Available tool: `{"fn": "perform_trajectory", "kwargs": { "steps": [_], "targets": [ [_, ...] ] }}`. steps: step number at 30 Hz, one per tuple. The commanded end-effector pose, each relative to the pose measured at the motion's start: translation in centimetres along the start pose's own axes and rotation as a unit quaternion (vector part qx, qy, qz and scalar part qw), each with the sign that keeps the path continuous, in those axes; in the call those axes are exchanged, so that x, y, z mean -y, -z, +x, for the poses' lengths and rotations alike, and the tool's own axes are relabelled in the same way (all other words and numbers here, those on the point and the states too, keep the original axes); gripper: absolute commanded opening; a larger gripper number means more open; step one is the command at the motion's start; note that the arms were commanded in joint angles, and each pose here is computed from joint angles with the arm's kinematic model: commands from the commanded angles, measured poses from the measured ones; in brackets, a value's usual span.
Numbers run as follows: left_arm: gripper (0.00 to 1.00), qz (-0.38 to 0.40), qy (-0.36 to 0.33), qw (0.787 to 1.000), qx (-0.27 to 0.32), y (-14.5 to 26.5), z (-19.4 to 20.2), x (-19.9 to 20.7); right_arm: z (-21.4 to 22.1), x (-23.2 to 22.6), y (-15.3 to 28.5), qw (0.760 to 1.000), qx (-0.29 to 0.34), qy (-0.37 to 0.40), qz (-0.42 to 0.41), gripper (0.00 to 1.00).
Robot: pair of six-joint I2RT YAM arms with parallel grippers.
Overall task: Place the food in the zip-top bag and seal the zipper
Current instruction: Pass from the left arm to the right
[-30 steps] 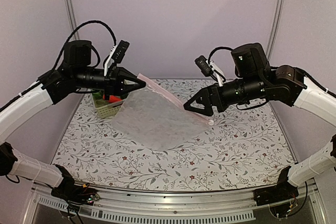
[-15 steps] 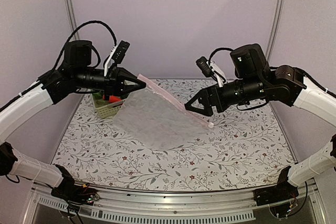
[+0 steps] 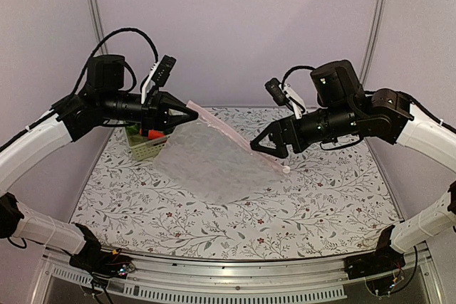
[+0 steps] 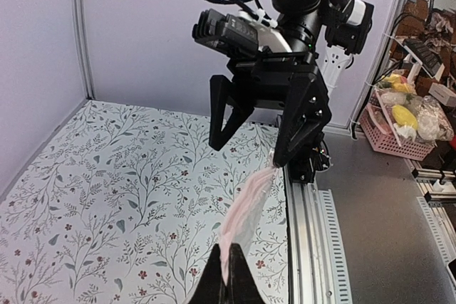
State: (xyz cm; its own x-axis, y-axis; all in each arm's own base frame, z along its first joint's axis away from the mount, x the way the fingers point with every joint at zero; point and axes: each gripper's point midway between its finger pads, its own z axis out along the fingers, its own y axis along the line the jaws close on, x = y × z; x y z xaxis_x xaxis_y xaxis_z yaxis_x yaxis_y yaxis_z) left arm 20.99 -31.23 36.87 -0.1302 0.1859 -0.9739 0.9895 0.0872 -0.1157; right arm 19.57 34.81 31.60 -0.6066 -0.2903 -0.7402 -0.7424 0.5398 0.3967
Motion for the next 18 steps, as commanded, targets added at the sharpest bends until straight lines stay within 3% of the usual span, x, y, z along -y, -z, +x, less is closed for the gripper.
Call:
{"fn": "perform_trajectory", "kwargs": {
  "steps": [1,18],
  "targets": [
    [0.0,0.01,-0.01,1.0,0.002,0.0,-0.6,0.8,-0.3,0.9,0.4,1.0,0.006,-0.005,0.018,0.82],
    [0.0,0.009,-0.011,1.0,0.001,0.0,-0.6,0.8,-1.4,0.6,1.0,1.0,0.021,-0.004,0.005,0.82]
  ]
}}
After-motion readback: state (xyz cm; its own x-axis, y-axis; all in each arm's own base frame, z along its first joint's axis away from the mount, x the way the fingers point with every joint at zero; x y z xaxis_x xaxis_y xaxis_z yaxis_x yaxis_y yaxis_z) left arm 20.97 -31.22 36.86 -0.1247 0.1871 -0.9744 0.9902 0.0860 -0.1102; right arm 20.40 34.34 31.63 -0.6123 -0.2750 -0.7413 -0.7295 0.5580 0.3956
